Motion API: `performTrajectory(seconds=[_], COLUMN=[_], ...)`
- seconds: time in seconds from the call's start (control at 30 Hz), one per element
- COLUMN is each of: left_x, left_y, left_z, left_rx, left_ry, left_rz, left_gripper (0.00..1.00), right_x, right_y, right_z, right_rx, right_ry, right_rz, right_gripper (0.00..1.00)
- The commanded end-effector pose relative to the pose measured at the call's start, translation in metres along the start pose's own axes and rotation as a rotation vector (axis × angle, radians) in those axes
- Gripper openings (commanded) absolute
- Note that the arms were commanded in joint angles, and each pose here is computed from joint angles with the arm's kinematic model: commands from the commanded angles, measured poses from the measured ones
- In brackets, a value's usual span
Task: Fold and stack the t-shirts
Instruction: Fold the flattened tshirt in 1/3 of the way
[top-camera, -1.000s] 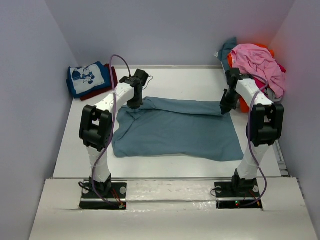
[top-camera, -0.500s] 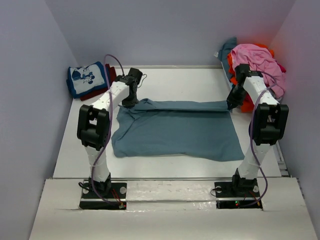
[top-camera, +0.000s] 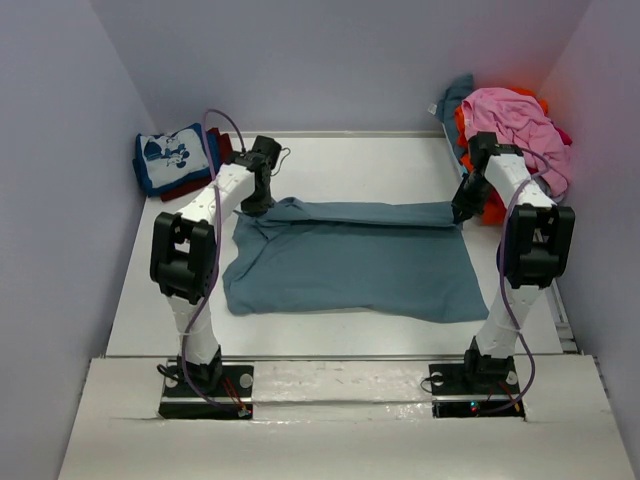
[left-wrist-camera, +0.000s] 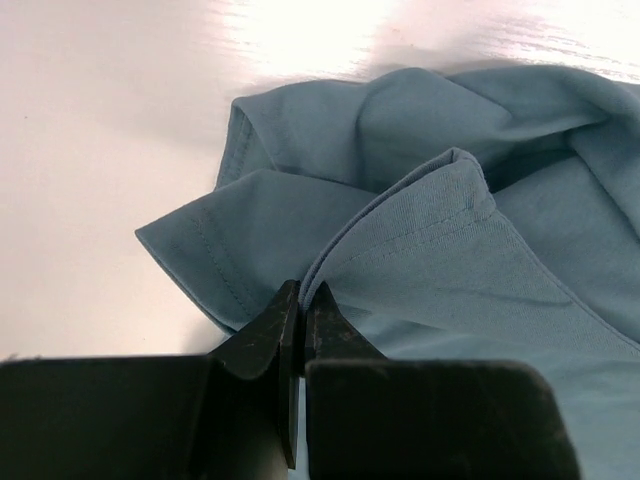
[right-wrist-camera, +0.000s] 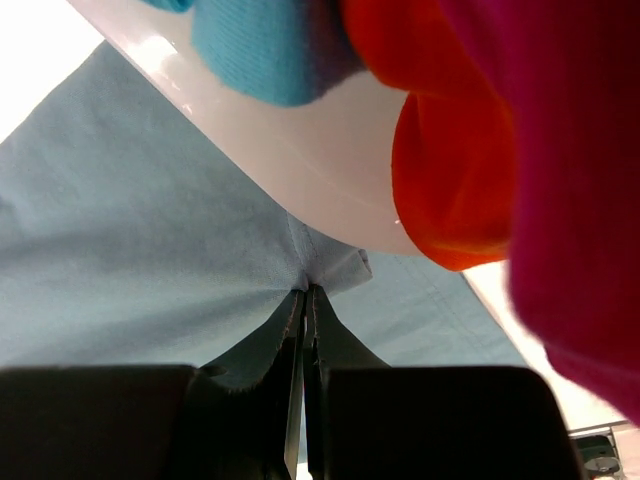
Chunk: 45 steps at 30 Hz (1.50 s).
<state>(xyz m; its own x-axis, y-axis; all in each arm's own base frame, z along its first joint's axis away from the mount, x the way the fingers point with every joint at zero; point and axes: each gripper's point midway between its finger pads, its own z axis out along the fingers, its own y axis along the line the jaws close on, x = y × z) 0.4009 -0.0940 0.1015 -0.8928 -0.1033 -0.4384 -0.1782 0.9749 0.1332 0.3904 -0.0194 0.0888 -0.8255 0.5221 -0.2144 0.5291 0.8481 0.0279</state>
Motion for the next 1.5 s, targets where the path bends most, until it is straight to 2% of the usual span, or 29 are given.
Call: performTrajectory(seconds=[0.0, 0.07, 0.13, 0.17, 0.2, 0.3, 0.33, 0.4, 0.6, 0.87, 1.13, 1.47], left_x=[-0.003, -0.002, 0.002, 0.002, 0.002, 0.002, 0.001, -0.001, -0.024, -0.041, -0.043, -0.053], left_y=[0.015, 0.014, 0.015, 0.015, 0.015, 0.016, 0.017, 0.017, 0.011, -0.003, -0.008, -0.010], left_z=[-0.019, -0.019, -0.019, -0.020, -0.021, -0.024, -0.025, -0.028, -0.035, -0.026, -0.019, -0.023], left_rx=[-0.011, -0.005, -0.004, 0.000, 0.005, 0.004, 0.003, 0.004, 0.020, 0.033, 0.038, 0.045], left_ry=[-0.032, -0.032, -0.025, -0.027, -0.031, -0.036, -0.041, -0.049, -0.107, -0.105, -0.093, -0.109], left_rz=[0.007, 0.007, 0.011, 0.010, 0.010, 0.003, -0.001, -0.004, -0.034, -0.048, -0.048, -0.043], left_gripper=[0.06, 0.07, 0.24, 0.29, 0.38, 0.53, 0.65, 0.79, 0.82, 0.82, 0.81, 0.81], right_x=[-0.003, -0.001, 0.001, 0.002, 0.001, 0.002, 0.002, 0.003, -0.002, -0.004, 0.019, 0.047], right_y=[-0.008, -0.009, -0.010, -0.010, -0.010, -0.010, -0.010, -0.010, 0.000, 0.007, -0.001, -0.014], right_z=[0.000, 0.001, 0.000, 0.000, -0.002, -0.004, -0.005, -0.005, -0.007, -0.007, 0.015, 0.041], right_rx=[0.016, 0.018, 0.016, 0.014, 0.011, 0.005, 0.004, 0.001, -0.043, -0.074, -0.046, -0.009], right_ry=[-0.009, -0.007, -0.006, -0.003, -0.010, -0.014, -0.017, -0.017, -0.027, -0.013, 0.058, 0.131], right_rz=[0.001, 0.001, -0.001, -0.001, -0.002, -0.001, -0.004, -0.004, 0.010, -0.003, -0.013, -0.013], right_gripper=[0.09, 0.12, 0.16, 0.26, 0.29, 0.42, 0.45, 0.48, 0.50, 0.49, 0.48, 0.41])
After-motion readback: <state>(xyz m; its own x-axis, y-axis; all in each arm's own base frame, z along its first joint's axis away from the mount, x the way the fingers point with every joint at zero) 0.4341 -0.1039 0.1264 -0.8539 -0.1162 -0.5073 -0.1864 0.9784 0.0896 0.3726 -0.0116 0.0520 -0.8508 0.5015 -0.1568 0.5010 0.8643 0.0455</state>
